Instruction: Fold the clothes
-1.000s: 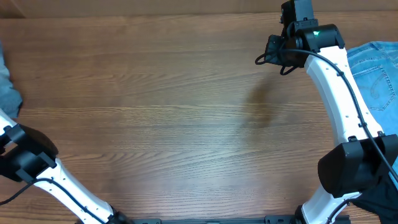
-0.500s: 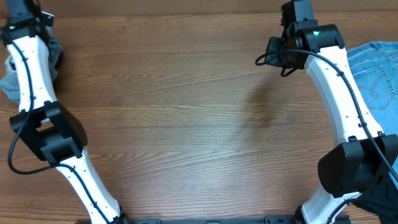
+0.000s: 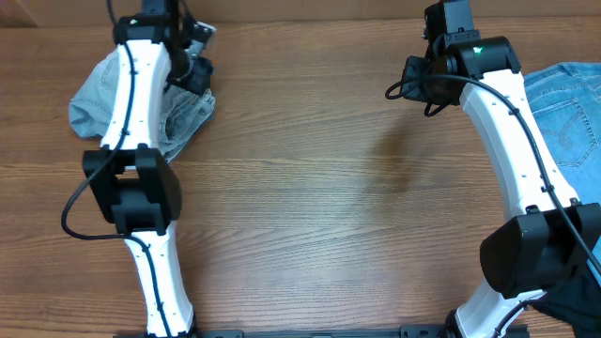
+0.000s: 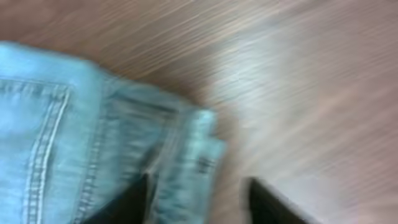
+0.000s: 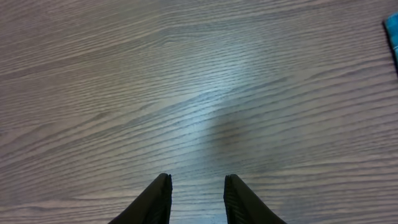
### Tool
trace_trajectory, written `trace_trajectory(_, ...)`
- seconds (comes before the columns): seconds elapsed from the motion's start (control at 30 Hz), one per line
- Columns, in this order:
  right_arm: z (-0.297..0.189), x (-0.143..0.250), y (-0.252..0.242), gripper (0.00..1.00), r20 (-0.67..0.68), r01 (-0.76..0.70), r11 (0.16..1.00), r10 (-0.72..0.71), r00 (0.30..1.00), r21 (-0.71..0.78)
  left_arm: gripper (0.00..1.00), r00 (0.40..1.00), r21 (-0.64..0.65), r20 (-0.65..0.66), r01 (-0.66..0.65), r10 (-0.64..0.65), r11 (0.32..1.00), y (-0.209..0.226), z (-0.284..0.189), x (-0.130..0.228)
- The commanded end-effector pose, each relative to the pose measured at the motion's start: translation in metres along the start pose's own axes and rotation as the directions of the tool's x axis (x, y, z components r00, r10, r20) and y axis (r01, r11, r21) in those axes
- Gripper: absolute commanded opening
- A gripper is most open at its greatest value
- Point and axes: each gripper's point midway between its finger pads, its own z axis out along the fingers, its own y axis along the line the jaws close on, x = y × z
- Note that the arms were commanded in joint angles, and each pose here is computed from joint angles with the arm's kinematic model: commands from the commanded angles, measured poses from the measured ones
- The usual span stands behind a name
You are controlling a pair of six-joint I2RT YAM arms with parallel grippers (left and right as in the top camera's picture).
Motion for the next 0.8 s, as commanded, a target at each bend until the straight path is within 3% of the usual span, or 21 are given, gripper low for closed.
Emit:
trace_trajectory(0.0,-0.001,0.0,-0.002,0.32,0.001,0.003,1.0,-0.003,1.0,0.011,0.23,0.979,-0.089,0.176,0.123,-0.105,0.988,0.006,-0.084,-0.041)
trace_trajectory(0.03,-0.001,0.001,-0.003,0.32,-0.003,0.003,1.0,-0.003,1.0,0.012,0.18,0.955,-0.14,0.214,0.238,-0.206,0.961,0.025,-0.098,-0.042)
trace_trajectory(0.1,0.0,0.003,-0.004,0.06,-0.011,0.004,1.0,-0.003,1.0,0.015,0.11,0.864,-0.142,0.282,0.468,-0.418,0.872,0.063,-0.114,-0.034)
trace_trajectory(0.23,0.009,0.014,-0.007,0.04,-0.047,0.007,1.0,-0.005,0.999,0.029,0.04,0.696,-0.151,0.287,0.712,-0.659,0.686,0.128,-0.106,0.01)
trace_trajectory(0.4,0.011,0.018,-0.009,0.04,-0.058,0.008,0.999,-0.006,0.998,0.033,0.04,0.678,-0.12,0.148,0.735,-0.72,0.668,0.129,-0.052,0.042)
trace_trajectory(0.53,0.011,0.018,-0.009,0.04,-0.059,0.008,0.999,-0.006,0.998,0.033,0.04,0.672,0.01,-0.109,0.737,-0.732,0.676,0.07,0.015,0.075)
trace_trajectory(0.67,0.011,0.019,-0.009,0.04,-0.063,0.008,0.999,-0.006,0.998,0.035,0.04,0.656,-0.02,-0.227,0.736,-0.72,0.677,0.038,0.082,0.125)
trace_trajectory(0.77,0.011,0.019,-0.009,0.04,-0.063,0.008,0.999,-0.005,0.998,0.034,0.04,0.65,-0.019,-0.292,0.73,-0.702,0.683,0.016,0.095,0.142)
